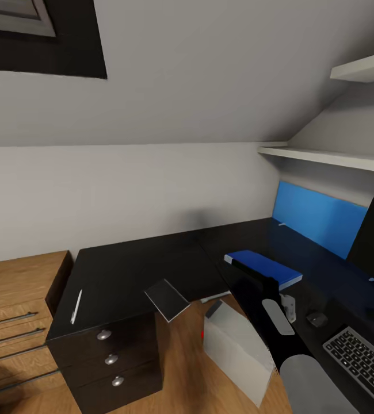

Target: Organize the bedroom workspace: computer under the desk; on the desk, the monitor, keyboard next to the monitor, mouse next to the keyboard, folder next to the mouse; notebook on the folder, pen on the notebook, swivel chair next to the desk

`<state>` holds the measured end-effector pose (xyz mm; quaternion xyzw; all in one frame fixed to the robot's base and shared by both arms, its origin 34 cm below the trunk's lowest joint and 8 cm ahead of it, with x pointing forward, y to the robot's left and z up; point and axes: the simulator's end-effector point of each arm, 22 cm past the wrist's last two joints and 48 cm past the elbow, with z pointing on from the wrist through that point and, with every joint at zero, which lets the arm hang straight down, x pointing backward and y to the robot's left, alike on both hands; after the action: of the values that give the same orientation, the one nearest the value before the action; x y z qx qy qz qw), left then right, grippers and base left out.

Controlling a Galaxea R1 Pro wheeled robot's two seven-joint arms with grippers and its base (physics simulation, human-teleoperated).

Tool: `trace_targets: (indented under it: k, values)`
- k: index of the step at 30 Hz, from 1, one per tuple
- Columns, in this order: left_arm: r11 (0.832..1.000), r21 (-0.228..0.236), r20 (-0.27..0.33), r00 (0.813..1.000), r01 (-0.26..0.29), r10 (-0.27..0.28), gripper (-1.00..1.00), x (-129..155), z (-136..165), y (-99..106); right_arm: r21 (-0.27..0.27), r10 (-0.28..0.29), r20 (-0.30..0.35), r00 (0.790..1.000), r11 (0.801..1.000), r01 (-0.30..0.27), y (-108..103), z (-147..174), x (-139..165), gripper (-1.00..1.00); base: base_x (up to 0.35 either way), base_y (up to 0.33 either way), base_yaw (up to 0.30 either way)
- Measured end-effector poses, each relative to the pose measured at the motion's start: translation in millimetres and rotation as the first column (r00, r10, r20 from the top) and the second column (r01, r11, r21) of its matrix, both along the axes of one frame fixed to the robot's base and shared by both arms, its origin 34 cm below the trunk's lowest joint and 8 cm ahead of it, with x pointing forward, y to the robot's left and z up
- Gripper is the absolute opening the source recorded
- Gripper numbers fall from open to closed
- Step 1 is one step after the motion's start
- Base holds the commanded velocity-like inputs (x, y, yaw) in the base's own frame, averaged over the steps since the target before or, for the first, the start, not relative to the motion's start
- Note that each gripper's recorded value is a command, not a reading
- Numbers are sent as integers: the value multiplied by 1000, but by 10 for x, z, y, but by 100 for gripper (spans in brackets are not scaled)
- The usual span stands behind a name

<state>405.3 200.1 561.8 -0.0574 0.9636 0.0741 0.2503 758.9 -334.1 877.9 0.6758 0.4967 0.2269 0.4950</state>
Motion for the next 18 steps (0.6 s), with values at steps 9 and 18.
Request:
trace_targets:
  k: [9, 18]
  values:
    - [1000, 1, -1, 1000, -6, 6, 100, 0, -3, 17, -14, -10, -46, 999, 1000, 9, -144, -168, -73, -100, 36, -40, 0]
    - [1000, 0, 0, 1000, -4, 4, 100, 2, -1, 8, -18, -11, -66, 998, 1000, 10, -180, -242, -108, -100, 135, -127, 0]
